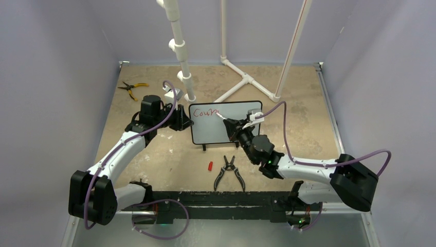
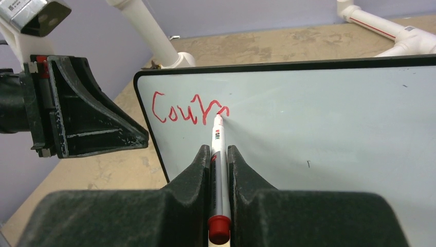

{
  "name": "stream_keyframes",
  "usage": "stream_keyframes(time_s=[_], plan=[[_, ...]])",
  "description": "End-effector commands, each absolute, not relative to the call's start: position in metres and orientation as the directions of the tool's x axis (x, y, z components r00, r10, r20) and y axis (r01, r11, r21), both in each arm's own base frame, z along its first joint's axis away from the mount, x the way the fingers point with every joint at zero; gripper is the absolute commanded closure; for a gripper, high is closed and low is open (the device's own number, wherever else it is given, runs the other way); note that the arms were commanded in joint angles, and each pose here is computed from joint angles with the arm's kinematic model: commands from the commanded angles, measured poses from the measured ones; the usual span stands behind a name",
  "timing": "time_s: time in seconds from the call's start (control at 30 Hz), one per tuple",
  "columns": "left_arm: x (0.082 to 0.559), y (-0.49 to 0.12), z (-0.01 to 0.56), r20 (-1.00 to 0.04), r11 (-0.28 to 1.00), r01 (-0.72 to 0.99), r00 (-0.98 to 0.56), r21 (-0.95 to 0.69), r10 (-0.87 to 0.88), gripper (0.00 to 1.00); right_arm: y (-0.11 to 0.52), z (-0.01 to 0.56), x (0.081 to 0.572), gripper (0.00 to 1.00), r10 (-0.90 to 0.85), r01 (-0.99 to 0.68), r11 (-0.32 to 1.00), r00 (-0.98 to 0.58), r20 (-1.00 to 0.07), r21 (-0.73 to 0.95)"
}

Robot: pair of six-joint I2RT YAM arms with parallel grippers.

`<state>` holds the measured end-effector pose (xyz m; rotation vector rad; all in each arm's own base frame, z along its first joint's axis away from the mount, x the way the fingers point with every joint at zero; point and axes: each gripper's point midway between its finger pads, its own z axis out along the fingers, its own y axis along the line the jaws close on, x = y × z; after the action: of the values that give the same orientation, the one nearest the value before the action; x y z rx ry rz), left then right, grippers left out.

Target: Write a sentence on the whiteboard

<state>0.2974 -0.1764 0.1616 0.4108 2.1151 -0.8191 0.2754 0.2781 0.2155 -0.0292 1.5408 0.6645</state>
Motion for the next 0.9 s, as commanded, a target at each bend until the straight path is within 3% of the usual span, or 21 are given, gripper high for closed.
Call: stream_keyframes(time_s=[0.0,0.43,0.87], plan=[[0.301,-0.174,0.166,-0.805,0.738,0.548,-0.593,-0.393,0.012,0.76,0.285,0.233,0.28,1.0,0.392,-0.433,0.815,-0.079,-0.917,0.385],[0.301,-0.174,0.166,-0.806,0.739,0.548,-0.592,-0.392,0.012,0.76,0.274,0.207,0.275,1.0,0.359,-0.391,0.838,-0.132,-0.924,0.381],[0.301,-0.174,0.165,-0.804,0.741,0.546,-0.594,-0.391,0.013,0.76,0.268,0.231,0.277,1.0,0.398,-0.385,0.834,-0.076,-0.914,0.395]])
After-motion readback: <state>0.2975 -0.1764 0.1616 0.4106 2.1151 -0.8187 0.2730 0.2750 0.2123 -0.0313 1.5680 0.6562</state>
